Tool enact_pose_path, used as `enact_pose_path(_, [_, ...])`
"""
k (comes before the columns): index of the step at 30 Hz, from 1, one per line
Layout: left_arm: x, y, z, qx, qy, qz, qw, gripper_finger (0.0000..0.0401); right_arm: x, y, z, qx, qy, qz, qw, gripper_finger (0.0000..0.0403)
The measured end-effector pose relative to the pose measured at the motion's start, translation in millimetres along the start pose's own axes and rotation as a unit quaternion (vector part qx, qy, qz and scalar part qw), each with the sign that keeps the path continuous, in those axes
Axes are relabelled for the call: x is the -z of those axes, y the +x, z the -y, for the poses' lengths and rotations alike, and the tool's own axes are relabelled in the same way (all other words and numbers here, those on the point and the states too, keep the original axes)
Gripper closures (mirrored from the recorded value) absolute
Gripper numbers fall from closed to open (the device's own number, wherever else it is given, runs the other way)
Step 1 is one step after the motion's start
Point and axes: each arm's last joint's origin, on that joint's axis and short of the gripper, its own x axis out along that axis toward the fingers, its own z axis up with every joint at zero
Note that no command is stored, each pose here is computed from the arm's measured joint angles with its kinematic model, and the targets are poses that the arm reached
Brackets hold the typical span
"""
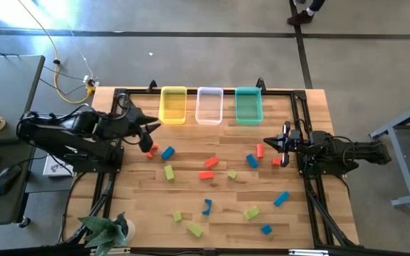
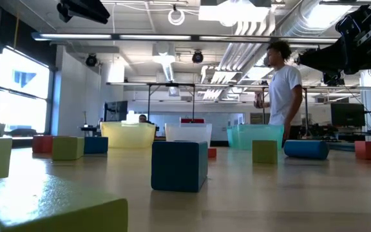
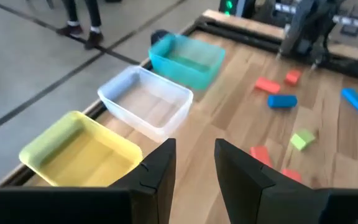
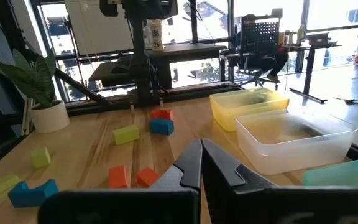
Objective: Sort & place blocks by color
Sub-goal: Put the blue block into the yellow bin
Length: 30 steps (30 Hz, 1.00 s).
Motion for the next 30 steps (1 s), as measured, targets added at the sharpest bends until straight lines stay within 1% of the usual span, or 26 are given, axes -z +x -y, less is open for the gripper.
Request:
enact_pose_path(3, [0, 9, 2, 0.014, -0.026, -0.022, 0.999, 0.0287, 0, 0, 0, 0.000, 0.000, 0.000, 1.000, 0.0403])
enact_pose_path(6, [0, 20, 3, 0.023, -0.039, -0.049, 0.998, 0.0269, 0, 0, 0, 0.000, 0.000, 0.000, 1.000, 0.0403])
enact_pose_path(8, [1, 30, 3, 0.019, -0.048, -0.065, 0.997, 0.0255, 0, 0, 0, 0.000, 0.000, 0.000, 1.000, 0.0403])
enact_pose_path(10, [2, 39, 4, 0.004, -0.075, -0.081, 0.994, 0.0243, 0, 0, 0, 0.000, 0.000, 0.000, 1.000, 0.0403])
enact_pose_path(13, [6, 54, 6, 0.001, -0.109, -0.115, 0.987, 0.0234, 0, 0, 0, 0.000, 0.000, 0.000, 1.000, 0.0403])
enact_pose_path(18, [16, 78, 11, -0.022, -0.139, -0.176, 0.974, 0.0234, 0, 0, 0, 0.000, 0.000, 0.000, 1.000, 0.0403])
enact_pose_path(23, [29, 100, 15, -0.041, -0.160, -0.248, 0.955, 0.0235, 0, 0, 0, 0.000, 0.000, 0.000, 1.000, 0.0403])
enact_pose_path(30, [51, 133, 20, -0.074, -0.146, -0.329, 0.930, 0.0235, 0, 0, 0, 0.000, 0.000, 0.000, 1.000, 0.0403])
